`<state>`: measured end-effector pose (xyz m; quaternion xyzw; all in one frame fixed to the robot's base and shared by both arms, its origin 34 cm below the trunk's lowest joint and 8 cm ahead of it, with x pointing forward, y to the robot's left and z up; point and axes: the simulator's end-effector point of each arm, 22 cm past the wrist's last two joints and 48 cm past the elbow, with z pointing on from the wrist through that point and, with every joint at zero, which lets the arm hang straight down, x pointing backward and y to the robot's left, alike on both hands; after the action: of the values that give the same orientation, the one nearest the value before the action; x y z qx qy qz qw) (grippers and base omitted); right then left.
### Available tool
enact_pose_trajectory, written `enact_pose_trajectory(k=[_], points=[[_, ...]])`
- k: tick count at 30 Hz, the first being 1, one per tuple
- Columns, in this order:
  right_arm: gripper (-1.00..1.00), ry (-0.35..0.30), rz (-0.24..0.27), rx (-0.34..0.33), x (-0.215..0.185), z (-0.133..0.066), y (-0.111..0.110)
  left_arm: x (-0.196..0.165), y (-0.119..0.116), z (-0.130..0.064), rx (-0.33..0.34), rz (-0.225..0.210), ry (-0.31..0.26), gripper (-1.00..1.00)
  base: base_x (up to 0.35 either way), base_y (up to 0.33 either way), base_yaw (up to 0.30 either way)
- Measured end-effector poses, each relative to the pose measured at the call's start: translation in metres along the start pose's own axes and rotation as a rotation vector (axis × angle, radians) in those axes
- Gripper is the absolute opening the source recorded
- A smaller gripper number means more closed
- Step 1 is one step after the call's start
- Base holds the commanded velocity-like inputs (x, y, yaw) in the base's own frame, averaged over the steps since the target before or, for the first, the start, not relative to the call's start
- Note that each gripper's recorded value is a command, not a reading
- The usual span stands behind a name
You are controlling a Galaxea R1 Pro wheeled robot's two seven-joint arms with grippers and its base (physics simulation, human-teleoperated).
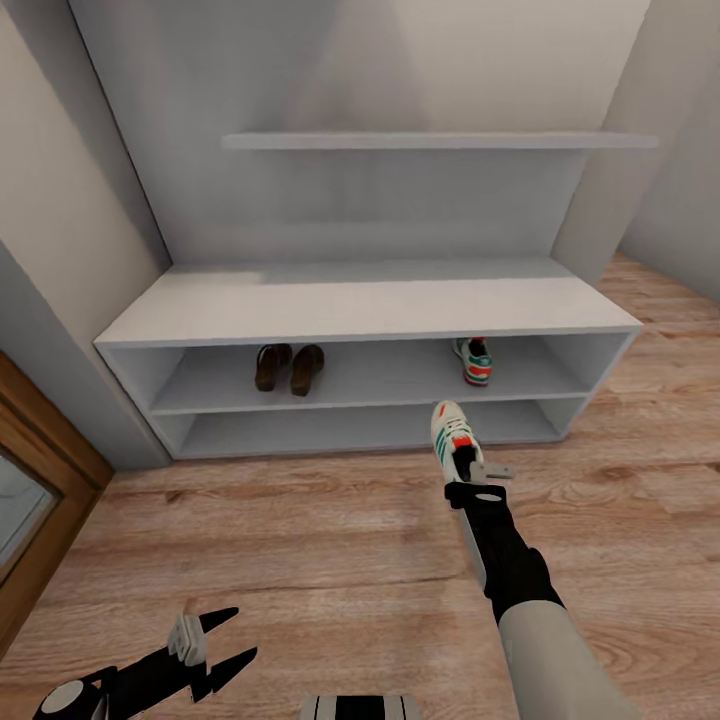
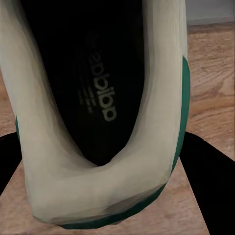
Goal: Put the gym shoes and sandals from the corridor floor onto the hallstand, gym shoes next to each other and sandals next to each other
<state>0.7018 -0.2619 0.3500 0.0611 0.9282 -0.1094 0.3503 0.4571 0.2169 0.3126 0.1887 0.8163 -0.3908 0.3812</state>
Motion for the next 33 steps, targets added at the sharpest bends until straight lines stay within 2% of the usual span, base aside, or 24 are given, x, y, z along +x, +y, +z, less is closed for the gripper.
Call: enact_pose_trajectory(k=[6, 20, 26, 33], points=[[-1.00, 0.028, -0.010, 0.024, 0.014, 0.003, -0.002, 0.002, -0.001, 0.000, 0.003, -0.004, 0.003, 1.00, 0.000, 0.000, 0.000], [-1.00, -0.014, 0.006, -0.001, -0.009, -0.002, -0.001, 0.004, -0.003, 0.000, 0.006, -0.005, 0.005, 1.00, 0.000, 0.000, 0.000], [-1.00, -0.044, 0.014, 0.011, -0.023, -0.006, -0.006, 0.004, -0.003, 0.000, 0.006, -0.006, 0.005, 1.00, 0.000, 0.000, 0.000], [-1.00, -0.082, 0.028, 0.056, -0.040, -0.012, -0.020, 0.003, -0.003, 0.000, 0.005, -0.006, 0.003, 1.00, 0.000, 0.000, 0.000]])
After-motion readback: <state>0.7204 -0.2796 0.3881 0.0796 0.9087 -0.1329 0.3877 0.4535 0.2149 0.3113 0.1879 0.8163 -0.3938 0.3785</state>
